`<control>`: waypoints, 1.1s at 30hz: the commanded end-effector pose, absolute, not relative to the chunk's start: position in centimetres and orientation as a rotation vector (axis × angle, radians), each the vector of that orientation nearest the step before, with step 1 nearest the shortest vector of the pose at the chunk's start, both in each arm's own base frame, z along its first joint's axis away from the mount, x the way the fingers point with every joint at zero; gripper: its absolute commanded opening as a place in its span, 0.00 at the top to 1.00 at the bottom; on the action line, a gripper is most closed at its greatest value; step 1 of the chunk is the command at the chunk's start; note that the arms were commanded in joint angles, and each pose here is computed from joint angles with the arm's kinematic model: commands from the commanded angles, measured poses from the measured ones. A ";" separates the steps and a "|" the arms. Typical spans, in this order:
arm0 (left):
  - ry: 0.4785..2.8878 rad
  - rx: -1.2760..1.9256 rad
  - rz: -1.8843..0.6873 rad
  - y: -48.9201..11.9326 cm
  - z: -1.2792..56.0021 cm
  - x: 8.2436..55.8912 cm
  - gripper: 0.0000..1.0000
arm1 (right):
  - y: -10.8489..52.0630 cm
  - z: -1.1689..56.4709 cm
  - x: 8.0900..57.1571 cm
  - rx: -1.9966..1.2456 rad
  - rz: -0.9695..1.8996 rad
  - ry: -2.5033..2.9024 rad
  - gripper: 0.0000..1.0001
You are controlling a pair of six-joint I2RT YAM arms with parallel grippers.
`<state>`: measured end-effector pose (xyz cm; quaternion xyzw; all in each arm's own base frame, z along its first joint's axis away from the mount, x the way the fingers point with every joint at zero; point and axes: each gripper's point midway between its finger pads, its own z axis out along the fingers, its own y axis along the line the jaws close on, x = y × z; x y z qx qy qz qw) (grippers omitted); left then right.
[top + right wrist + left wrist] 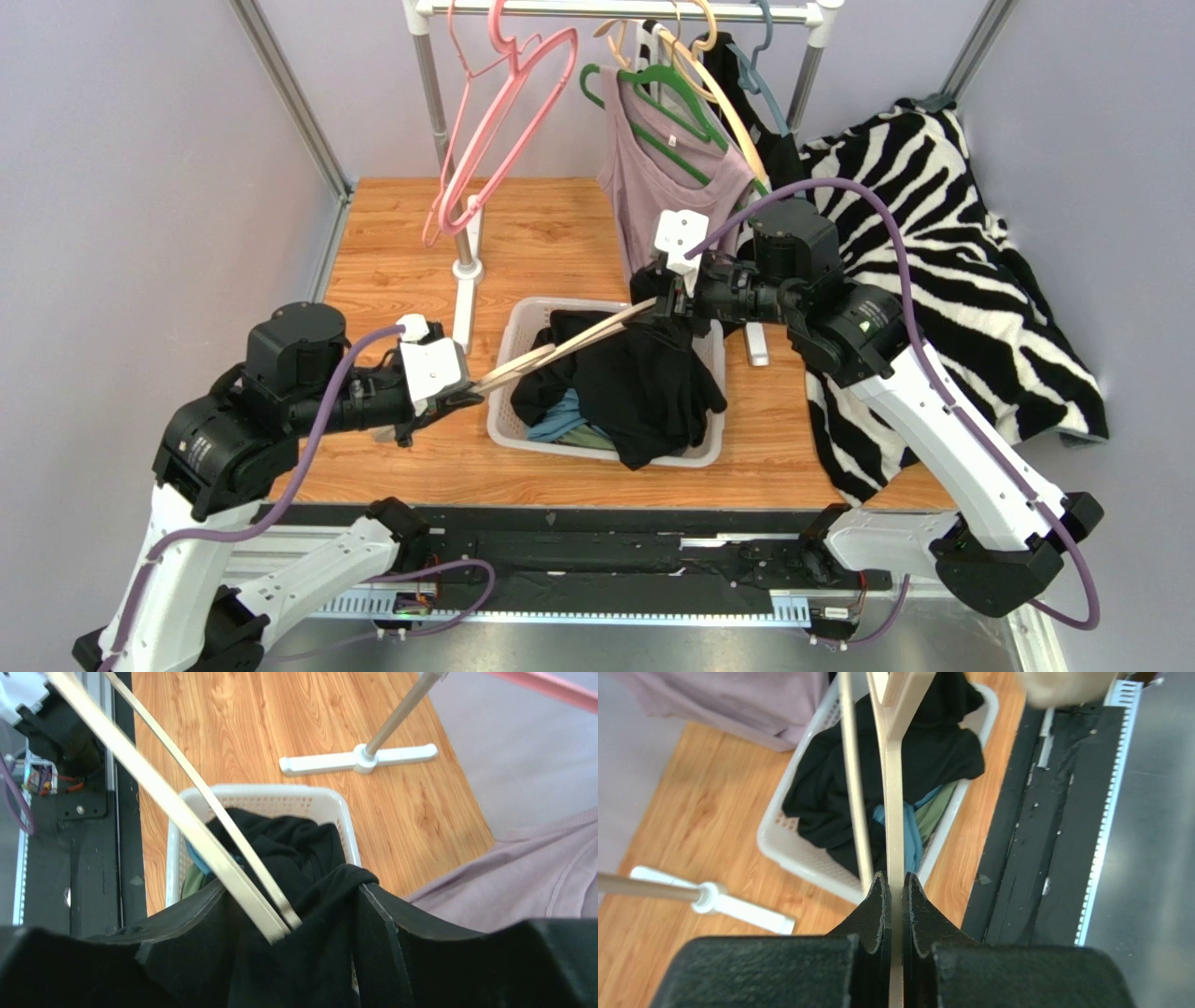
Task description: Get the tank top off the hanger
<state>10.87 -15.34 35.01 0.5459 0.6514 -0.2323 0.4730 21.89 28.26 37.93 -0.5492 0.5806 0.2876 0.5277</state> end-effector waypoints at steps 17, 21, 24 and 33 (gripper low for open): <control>1.545 1.311 -0.748 -17.7 35.5 10.1 1.00 | 21.9 52.7 21.4 -0.749 0.510 1.047 0.10; 1.568 1.311 -0.720 -17.5 34.8 10.5 1.00 | 19.8 52.5 20.5 -0.674 0.494 1.048 0.09; 1.575 1.317 -0.721 -17.4 34.5 10.3 1.00 | 19.0 51.2 20.7 -0.651 0.472 1.086 0.09; 1.563 1.290 -0.676 -16.8 35.1 10.6 1.00 | 17.4 43.7 20.3 -0.592 0.493 1.271 0.10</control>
